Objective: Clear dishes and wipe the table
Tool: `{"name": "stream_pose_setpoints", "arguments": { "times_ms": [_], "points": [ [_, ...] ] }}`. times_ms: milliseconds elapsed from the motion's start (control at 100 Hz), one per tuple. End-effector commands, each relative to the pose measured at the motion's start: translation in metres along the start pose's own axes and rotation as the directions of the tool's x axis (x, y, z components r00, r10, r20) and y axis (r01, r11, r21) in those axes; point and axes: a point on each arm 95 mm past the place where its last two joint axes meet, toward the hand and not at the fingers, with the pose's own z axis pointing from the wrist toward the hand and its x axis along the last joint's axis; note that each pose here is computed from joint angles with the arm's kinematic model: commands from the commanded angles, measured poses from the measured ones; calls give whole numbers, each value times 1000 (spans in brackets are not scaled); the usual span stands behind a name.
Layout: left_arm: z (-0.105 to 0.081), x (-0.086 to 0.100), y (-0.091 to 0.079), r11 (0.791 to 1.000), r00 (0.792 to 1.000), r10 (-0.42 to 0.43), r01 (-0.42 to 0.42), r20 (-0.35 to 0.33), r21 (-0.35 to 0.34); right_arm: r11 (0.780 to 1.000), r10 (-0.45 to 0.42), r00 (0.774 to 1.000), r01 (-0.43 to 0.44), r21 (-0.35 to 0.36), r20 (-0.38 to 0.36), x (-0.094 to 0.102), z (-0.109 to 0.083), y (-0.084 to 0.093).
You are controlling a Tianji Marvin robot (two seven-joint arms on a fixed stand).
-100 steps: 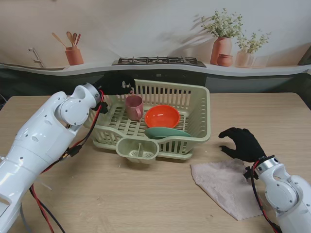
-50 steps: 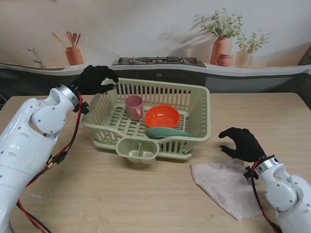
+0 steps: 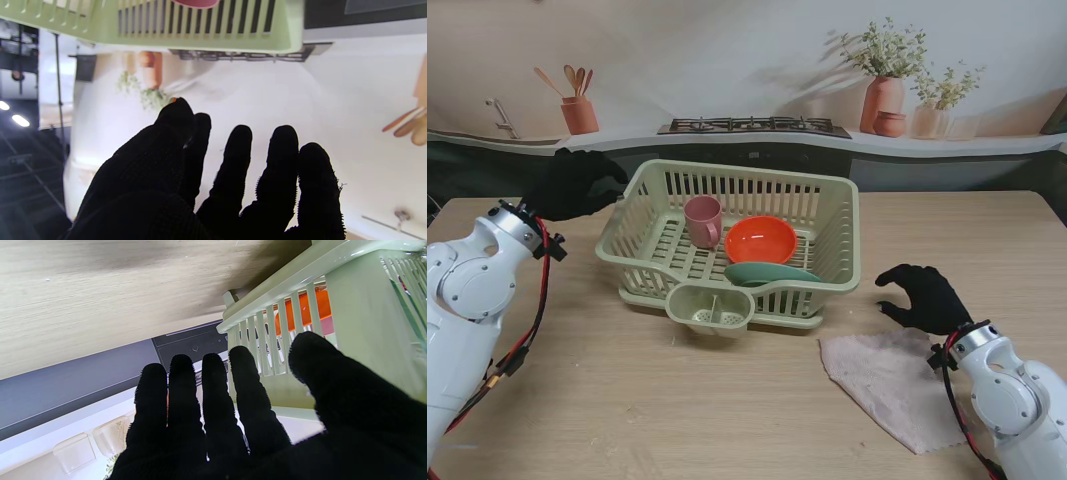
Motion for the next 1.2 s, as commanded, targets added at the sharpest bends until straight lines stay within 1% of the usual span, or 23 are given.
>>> {"name": "stream_pose_setpoints", "arguments": {
  "times_ms": [0, 290, 540, 800, 910, 1190],
  "points": [
    [-9, -2, 3, 1000, 1000, 8, -8, 3, -6, 1000, -2, 1000, 2, 19, -5, 3, 0, -2],
    [-40, -4, 17, 999, 999, 34, -35, 36, 27, 1000, 1, 1000, -1, 29, -2, 5, 1, -5],
    [-65, -5, 30, 998, 997, 49, -51, 59, 36, 999, -2, 1000, 2, 33, -1, 6, 1, -5],
    [-92, -4, 40, 996, 994, 79, -81, 79, 32, 999, -1, 1000, 1, 41, 1, 8, 2, -6],
    [-102, -3, 46, 996, 993, 78, -81, 85, 35, 999, -2, 1000, 1, 43, 1, 8, 2, -7],
    [-129, 2, 61, 994, 989, 108, -110, 104, 17, 999, -4, 1000, 4, 50, -2, 8, 1, -7]
  ]
}}
